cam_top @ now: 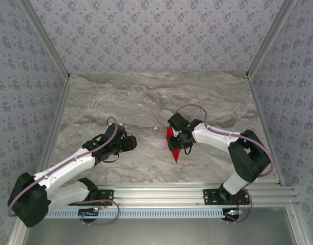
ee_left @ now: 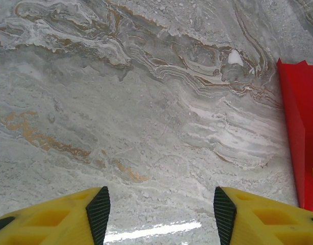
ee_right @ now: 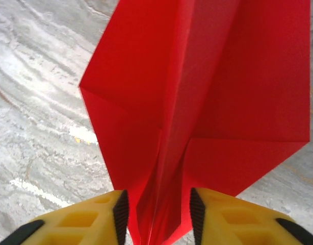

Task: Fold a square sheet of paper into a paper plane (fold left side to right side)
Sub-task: Pick up the paper plane at the center of the table.

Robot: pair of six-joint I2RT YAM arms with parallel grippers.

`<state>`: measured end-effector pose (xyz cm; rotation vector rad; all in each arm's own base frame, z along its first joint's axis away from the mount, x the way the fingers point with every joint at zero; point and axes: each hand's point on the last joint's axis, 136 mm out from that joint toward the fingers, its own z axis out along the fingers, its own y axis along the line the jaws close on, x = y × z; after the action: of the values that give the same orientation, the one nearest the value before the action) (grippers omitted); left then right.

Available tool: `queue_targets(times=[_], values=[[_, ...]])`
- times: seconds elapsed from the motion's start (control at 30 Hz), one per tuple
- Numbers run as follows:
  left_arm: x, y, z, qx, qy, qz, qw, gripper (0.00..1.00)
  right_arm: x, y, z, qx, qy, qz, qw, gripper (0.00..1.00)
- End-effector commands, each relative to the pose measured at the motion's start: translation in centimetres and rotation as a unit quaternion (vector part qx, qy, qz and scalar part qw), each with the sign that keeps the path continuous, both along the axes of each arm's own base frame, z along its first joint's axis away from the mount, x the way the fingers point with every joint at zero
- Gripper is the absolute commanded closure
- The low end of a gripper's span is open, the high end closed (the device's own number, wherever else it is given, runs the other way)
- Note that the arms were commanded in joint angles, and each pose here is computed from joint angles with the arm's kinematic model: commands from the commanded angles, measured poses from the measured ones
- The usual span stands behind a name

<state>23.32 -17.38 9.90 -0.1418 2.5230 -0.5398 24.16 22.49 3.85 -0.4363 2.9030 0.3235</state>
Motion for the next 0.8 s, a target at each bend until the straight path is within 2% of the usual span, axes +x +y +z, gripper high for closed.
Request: queue_targets(times=[0.0, 0.23, 0.47, 0.67, 0.77], values=[[0.0, 0.4, 0.4, 0.001, -0.005, 0.003, 1.000, 0.41, 0.4, 0.4, -0.5, -0.010, 0.005, -0.007, 1.000, 0.70], [-0.2, 0.6, 0.9, 0.001, -0.011, 0.003, 1.000, 0.40, 2.1, 0.3, -0.3, -0.016, 0.007, -0.026, 0.999, 0.93], [-0.9, 0.1, 2.0, -0.027, -0.027, -0.022, 0.999, 0.26, 9.1, -1.2, 2.6, -0.035, -0.014, -0.092, 0.995, 0.94], [-1.6, -1.3, 2.9, -0.064, -0.043, -0.065, 0.995, 0.08, 14.1, -1.2, 2.4, -0.068, -0.019, -0.107, 0.992, 0.94], [-1.8, -1.4, 3.1, -0.065, -0.046, -0.074, 0.994, 0.03, 15.6, -0.9, 1.8, -0.072, -0.017, -0.110, 0.991, 0.94]])
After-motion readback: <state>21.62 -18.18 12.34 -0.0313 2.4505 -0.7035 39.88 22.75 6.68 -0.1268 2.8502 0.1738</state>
